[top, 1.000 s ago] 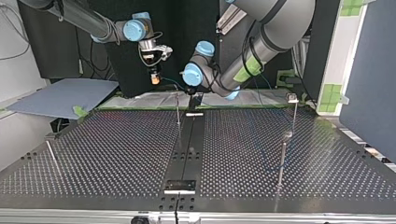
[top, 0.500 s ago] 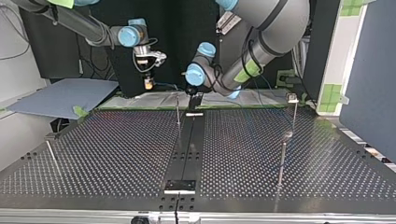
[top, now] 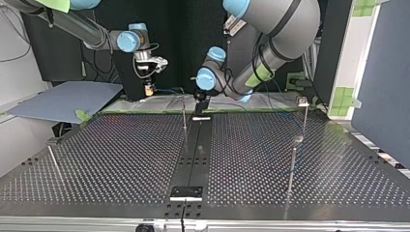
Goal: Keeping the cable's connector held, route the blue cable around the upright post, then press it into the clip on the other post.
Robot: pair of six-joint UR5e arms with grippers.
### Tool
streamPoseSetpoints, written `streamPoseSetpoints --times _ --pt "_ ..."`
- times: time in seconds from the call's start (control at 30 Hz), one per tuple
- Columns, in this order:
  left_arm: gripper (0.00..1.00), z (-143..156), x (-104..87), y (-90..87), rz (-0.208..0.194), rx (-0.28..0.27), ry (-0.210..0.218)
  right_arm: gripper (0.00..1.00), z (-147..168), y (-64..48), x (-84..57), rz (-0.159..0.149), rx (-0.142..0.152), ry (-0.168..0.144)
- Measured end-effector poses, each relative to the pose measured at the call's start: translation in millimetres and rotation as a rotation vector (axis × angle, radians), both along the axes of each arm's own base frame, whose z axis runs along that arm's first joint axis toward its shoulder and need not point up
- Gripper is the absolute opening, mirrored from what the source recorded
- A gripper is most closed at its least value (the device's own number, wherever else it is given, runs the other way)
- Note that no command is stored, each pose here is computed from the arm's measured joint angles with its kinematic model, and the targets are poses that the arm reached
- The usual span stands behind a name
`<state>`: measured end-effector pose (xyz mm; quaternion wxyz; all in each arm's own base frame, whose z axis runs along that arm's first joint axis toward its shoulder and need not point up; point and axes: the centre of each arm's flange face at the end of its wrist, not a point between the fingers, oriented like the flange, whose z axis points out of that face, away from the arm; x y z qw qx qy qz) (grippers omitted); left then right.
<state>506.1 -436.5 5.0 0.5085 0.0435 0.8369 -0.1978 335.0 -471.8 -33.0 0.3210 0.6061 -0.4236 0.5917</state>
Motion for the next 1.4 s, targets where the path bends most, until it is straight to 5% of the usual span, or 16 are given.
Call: streamPoseSetpoints --times 0.27,0.8,1.07,1.4 --pt "0.00 0.2 5.7 5.7 0.010 0.002 -0.007 0.00 -3.6 -12.2 -8.6 -0.005 0.011 -0.018" --pt "0.00 0.1 7.6 5.7 -0.008 -0.007 -0.008 0.00 -14.7 -46.1 -29.8 -0.040 0.055 -0.006" --pt "0.00 -1.3 4.2 -3.8 -0.052 -0.063 0.000 0.00 -23.4 -50.7 -40.8 -0.060 0.071 0.012" --pt "0.00 -19.3 5.0 0.2 -0.039 -0.091 0.023 0.00 -28.7 -52.6 -46.2 -0.069 0.075 0.020"
